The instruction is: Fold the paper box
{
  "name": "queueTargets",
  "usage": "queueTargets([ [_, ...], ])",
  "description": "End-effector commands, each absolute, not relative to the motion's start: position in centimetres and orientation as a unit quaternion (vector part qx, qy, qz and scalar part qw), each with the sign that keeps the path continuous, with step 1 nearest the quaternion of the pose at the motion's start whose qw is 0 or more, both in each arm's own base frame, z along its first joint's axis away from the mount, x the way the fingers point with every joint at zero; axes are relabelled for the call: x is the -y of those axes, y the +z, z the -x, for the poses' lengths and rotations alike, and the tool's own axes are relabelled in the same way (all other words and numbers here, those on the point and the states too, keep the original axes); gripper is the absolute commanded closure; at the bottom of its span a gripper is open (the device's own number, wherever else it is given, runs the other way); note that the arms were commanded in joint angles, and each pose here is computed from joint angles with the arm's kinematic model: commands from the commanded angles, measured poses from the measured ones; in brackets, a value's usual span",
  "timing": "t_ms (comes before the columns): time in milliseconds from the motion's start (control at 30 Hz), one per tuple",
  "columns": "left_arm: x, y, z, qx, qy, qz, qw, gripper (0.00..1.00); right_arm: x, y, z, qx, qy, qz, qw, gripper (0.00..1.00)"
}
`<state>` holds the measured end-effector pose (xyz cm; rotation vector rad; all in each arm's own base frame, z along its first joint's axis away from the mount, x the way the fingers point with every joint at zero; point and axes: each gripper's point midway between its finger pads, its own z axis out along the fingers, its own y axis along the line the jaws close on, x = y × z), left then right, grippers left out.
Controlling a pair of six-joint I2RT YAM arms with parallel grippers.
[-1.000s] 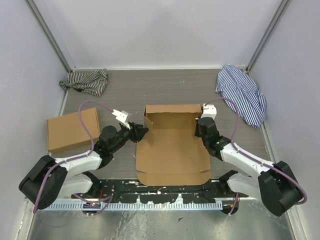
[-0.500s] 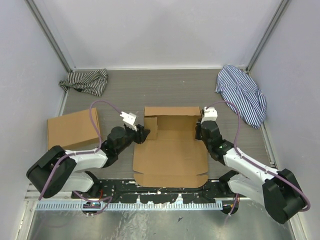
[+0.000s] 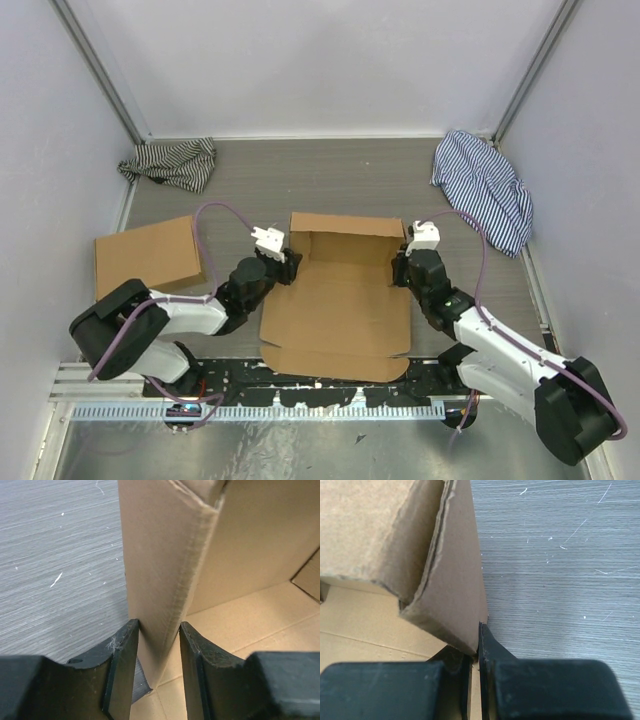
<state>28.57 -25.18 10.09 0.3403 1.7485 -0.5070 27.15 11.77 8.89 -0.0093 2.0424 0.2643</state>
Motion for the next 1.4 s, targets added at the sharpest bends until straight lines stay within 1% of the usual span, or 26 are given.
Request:
queueTargets([
  [0, 25.8, 12.4, -30.3, -0.729, -0.183, -0.126, 0.648, 0.56, -14.0, 10.9, -27.0, -0.836, 0.172, 0.004, 0.521, 0.98],
  [67, 25.8, 12.3, -30.4, -0.730, -0.167, -0.123, 0.652, 0.58, -14.0, 11.2, -26.9, -0.836, 0.171, 0.000, 0.520, 0.98],
  [200, 25.4, 12.1, -31.1, -0.734, -0.131, -0.102, 0.659, 0.70, -13.9, 11.6, -27.0, -0.834, 0.168, -0.012, 0.525, 0.98],
  [267, 25.1, 11.9, -31.4, -0.736, -0.114, -0.089, 0.661, 0.78, -14.1, 11.7, -26.9, -0.833, 0.170, -0.014, 0.526, 0.98],
  [333, 24.5, 11.7, -31.8, -0.739, -0.091, -0.071, 0.663, 0.95, -14.2, 11.9, -26.8, -0.832, 0.170, -0.016, 0.528, 0.99],
  [367, 24.2, 11.4, -32.0, -0.743, -0.076, -0.063, 0.662, 1.00, -14.2, 12.1, -26.8, -0.832, 0.170, -0.017, 0.528, 0.99],
  [533, 23.2, 10.2, -32.4, -0.759, 0.000, -0.046, 0.649, 1.00, -14.3, 12.4, -26.8, -0.836, 0.163, -0.024, 0.524, 0.99],
  [733, 23.1, 10.3, -31.9, -0.747, 0.119, -0.073, 0.650, 1.00, -14.1, 11.7, -27.2, -0.849, 0.136, -0.038, 0.509, 0.99],
  [800, 23.2, 10.3, -31.6, -0.742, 0.135, -0.078, 0.652, 1.00, -14.4, 11.5, -27.2, -0.850, 0.136, -0.038, 0.507, 0.99],
  [900, 23.3, 10.2, -31.2, -0.744, 0.109, -0.065, 0.656, 1.00, -14.6, 11.5, -27.2, -0.850, 0.138, -0.037, 0.507, 0.99],
  [933, 23.3, 10.3, -30.9, -0.745, 0.092, -0.058, 0.658, 0.98, -14.7, 11.6, -27.3, -0.849, 0.138, -0.037, 0.509, 0.99],
  [1033, 23.2, 10.8, -30.4, -0.751, 0.056, -0.041, 0.657, 0.81, -14.5, 11.6, -27.4, -0.848, 0.133, -0.041, 0.511, 0.99],
  [1067, 23.3, 10.9, -30.3, -0.752, 0.050, -0.041, 0.656, 0.72, -14.4, 11.6, -27.4, -0.849, 0.131, -0.042, 0.510, 0.99],
  [1100, 23.2, 11.0, -30.1, -0.753, 0.046, -0.042, 0.655, 0.61, -14.4, 11.5, -27.4, -0.850, 0.129, -0.043, 0.510, 0.98],
  [1200, 23.2, 11.4, -29.5, -0.753, 0.017, -0.037, 0.656, 0.37, -14.3, 11.2, -27.6, -0.853, 0.122, -0.049, 0.504, 0.98],
  [1267, 23.4, 11.8, -28.8, -0.757, -0.011, -0.041, 0.652, 0.28, -14.1, 11.1, -27.7, -0.855, 0.116, -0.055, 0.502, 0.98],
  [1300, 23.5, 11.9, -28.5, -0.760, -0.024, -0.042, 0.648, 0.26, -14.1, 11.0, -27.7, -0.856, 0.113, -0.059, 0.501, 0.98],
  [1367, 23.5, 12.2, -27.7, -0.768, -0.046, -0.044, 0.637, 0.26, -14.0, 11.0, -27.9, -0.857, 0.109, -0.066, 0.500, 0.98],
])
